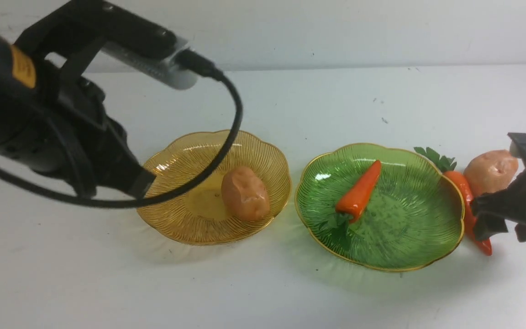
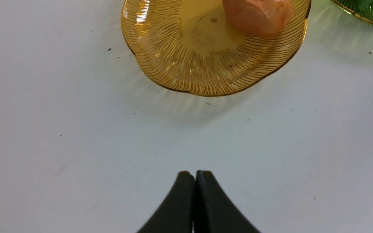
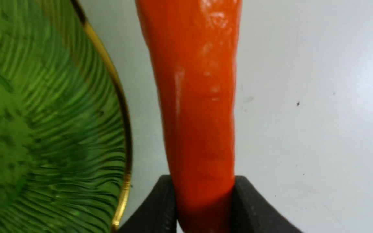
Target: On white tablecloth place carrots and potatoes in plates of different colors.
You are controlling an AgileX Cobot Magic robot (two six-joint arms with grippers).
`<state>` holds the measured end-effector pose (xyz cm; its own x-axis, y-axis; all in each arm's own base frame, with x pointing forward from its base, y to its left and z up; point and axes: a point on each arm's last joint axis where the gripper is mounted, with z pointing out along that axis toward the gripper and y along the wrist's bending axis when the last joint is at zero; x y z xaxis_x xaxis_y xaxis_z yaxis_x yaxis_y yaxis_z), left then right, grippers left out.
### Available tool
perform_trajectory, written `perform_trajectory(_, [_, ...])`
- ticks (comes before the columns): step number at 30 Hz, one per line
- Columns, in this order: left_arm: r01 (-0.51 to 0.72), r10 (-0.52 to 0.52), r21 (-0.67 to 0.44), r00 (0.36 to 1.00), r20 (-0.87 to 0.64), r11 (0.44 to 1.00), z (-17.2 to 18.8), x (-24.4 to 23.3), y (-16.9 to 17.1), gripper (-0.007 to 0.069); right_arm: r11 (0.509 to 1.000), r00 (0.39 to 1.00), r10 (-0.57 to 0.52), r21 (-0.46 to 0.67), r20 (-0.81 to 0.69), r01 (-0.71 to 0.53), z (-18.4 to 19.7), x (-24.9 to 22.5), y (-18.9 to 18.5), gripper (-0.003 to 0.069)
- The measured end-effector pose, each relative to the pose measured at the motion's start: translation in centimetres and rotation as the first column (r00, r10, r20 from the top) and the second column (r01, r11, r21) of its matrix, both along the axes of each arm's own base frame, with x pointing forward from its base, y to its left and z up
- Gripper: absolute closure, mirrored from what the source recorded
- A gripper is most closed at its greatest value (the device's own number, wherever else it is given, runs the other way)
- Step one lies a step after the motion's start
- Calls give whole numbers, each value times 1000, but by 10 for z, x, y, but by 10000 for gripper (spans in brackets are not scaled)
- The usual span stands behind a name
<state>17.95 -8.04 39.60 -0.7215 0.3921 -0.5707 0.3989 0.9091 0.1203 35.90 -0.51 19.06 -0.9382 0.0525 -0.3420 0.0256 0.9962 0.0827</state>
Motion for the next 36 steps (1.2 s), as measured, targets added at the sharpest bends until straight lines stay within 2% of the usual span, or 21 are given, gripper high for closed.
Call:
perform_trajectory(6, [0, 0, 0, 1000, 1, 1000, 0, 0, 0, 638, 998, 999, -17, 56, 29, 16, 30, -2, 4, 470])
perform_trajectory(10, [1, -1, -3, 1000, 6, 1000, 0, 0, 0, 638, 985, 1000, -10, 171, 11, 8, 45, -6, 17, 470])
perform_trajectory(15, [3, -3, -8, 1000, 17, 1000, 1, 1, -1, 638, 970, 997, 75, 235, -13, -70, 45, -10, 43, 470])
perform_trajectory(20, [3, -3, -9, 1000, 18, 1000, 1, 1, -1, 638, 957, 980, 195, 226, -36, -182, 37, -14, 80, 463])
perform_trajectory(22, [3, -3, -9, 1000, 18, 1000, 1, 1, -1, 638, 956, 974, 223, 207, -51, -208, 32, -15, 88, 424])
perform_trajectory(26, [3, -3, -9, 1000, 18, 1000, 1, 1, -1, 638, 963, 975, 212, 187, -73, -195, 28, -16, 91, 335])
perform_trajectory(28, [3, -3, -9, 1000, 18, 1000, 1, 1, -1, 638, 970, 977, 191, 168, -95, -174, 28, -16, 89, 246])
perform_trajectory(30, [3, -3, -9, 1000, 18, 1000, 1, 1, -1, 638, 975, 975, 187, 143, -122, -169, 31, -17, 87, 188])
perform_trajectory(31, [3, -3, -9, 1000, 18, 1000, 1, 1, -1, 638, 977, 970, 193, 120, -145, -177, 34, -18, 85, 135])
perform_trajectory(33, [3, -3, -9, 1000, 18, 1000, 1, 1, -1, 638, 977, 960, 209, 75, -189, -198, 39, -19, 82, 78])
perform_trajectory(36, [3, -3, -9, 1000, 18, 1000, 1, 1, -1, 638, 973, 952, 226, -2, -206, -231, 52, -16, 76, 37])
